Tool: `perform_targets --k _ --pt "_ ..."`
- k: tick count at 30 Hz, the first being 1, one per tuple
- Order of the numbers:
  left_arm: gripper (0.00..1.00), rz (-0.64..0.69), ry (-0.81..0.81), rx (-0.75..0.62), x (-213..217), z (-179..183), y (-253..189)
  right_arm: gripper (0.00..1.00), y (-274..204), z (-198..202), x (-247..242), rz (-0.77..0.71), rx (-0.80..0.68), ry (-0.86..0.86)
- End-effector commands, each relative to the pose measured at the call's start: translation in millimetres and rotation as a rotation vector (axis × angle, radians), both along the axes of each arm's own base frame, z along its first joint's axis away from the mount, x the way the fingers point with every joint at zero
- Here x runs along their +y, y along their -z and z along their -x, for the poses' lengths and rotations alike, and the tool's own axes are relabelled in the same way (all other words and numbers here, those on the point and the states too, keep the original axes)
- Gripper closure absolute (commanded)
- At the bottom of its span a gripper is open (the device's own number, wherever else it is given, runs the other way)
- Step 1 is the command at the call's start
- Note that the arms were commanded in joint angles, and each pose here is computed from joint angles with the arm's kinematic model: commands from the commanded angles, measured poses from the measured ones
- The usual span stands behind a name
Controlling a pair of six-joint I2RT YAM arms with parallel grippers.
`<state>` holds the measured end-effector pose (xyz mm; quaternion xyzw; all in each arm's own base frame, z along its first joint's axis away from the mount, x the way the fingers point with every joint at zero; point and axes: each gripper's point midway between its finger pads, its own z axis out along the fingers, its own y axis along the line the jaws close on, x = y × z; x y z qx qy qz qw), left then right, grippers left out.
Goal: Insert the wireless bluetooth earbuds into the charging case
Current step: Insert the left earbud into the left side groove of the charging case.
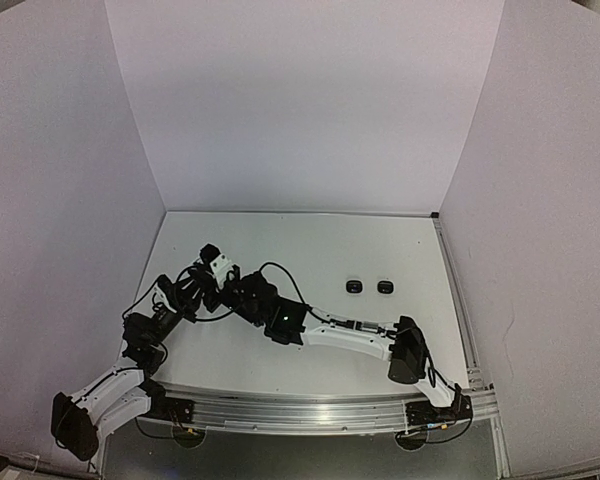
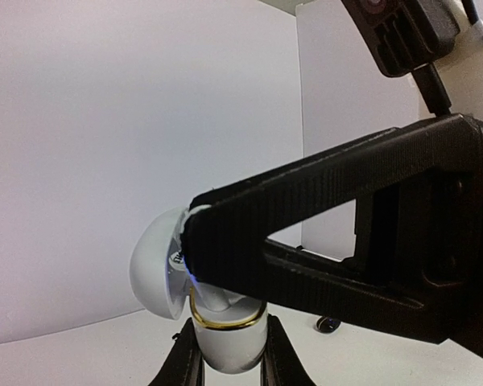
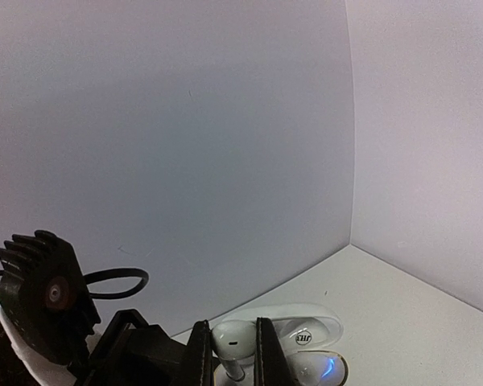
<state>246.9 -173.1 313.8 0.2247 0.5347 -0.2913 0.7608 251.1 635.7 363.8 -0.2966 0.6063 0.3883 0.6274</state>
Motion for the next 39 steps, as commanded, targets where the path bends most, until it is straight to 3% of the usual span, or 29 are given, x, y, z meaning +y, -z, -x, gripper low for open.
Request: perform_targets --k 1,6,10,14,39 --pt "1.00 0.065 -0.002 -0.057 4.5 4.9 -32.2 1.00 11.2 0.9 0.1 0.005 -0.016 -0.003" --pt "1.00 0.072 -0.020 -0.047 6.7 1.4 -32.9 0.99 22.3 3.6 1.5 0.016 -0.015 -0.021" --pt "1.00 0.062 -0.025 -0.045 6.6 0.6 -32.2 0.89 22.6 5.2 0.2 0.022 -0.029 -0.026" --pt "1.00 0.051 -0.026 -0.041 5.9 -0.1 -30.7 0.85 20.2 5.6 -1.8 0.032 -0.054 -0.021" --pt "1.00 -0.036 0.042 -0.011 -7.6 4.9 -17.3 0.83 14.7 -10.0 -23.3 0.054 -0.072 0.112"
